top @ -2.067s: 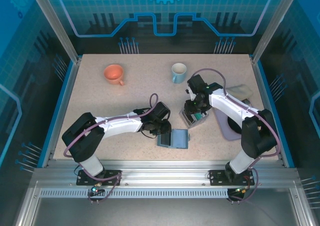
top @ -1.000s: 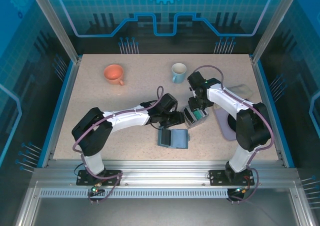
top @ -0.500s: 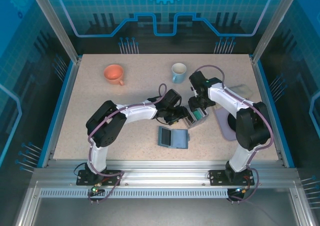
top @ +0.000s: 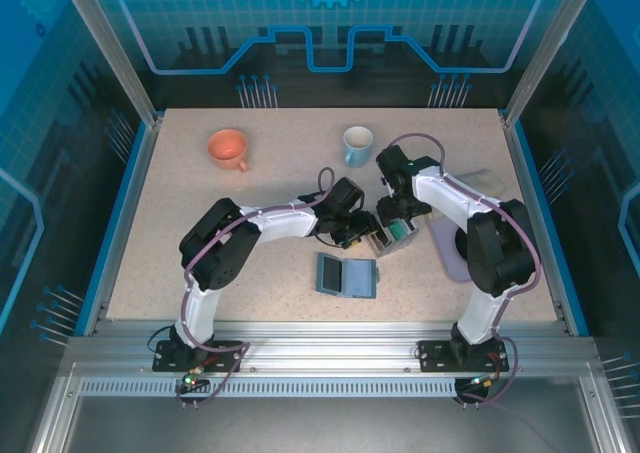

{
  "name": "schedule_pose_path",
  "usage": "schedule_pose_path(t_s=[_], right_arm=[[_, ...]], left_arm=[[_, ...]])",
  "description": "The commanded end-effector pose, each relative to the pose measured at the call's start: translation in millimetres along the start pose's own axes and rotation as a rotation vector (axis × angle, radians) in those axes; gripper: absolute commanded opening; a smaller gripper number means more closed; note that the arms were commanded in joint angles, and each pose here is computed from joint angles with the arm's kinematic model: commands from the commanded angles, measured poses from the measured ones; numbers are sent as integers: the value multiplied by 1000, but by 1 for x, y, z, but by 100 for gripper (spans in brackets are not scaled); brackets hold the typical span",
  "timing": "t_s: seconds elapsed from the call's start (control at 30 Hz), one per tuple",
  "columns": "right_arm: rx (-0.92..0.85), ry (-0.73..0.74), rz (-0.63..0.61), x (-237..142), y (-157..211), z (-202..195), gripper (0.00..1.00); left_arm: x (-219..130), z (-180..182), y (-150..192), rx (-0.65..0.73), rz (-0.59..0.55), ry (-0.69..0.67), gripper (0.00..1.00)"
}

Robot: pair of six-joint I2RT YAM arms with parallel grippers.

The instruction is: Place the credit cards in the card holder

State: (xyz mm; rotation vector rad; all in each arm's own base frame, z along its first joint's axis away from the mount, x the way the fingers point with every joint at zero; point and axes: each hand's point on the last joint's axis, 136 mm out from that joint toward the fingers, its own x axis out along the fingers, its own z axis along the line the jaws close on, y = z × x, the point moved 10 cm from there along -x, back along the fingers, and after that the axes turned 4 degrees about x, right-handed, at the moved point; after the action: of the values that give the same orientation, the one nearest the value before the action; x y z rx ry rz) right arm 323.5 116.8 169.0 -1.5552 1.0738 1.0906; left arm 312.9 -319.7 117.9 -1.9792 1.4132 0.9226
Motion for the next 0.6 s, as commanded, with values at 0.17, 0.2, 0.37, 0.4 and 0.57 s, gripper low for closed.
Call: schedule_pose_path(t_s=[0.17,0.2,0.37,0.4,0.57], right_arm=[[-1,70,-48,-20,1,-8,73],[-4,68,-44,-19,1,-7,72],[-26,63,-38,-17,2,-1,62],[-32,65,-41,-18,3,1,60],[-60,79,-47,-17,4,8,49]], left_arm=[[12,21,3,-27,42,-71,50],[13,21,3,-28,45,-72,50],[14,21,3,-27,48,-69,49],[14,22,3,-29,49,-72,49],[15,21,4,-28,52,-70,49]])
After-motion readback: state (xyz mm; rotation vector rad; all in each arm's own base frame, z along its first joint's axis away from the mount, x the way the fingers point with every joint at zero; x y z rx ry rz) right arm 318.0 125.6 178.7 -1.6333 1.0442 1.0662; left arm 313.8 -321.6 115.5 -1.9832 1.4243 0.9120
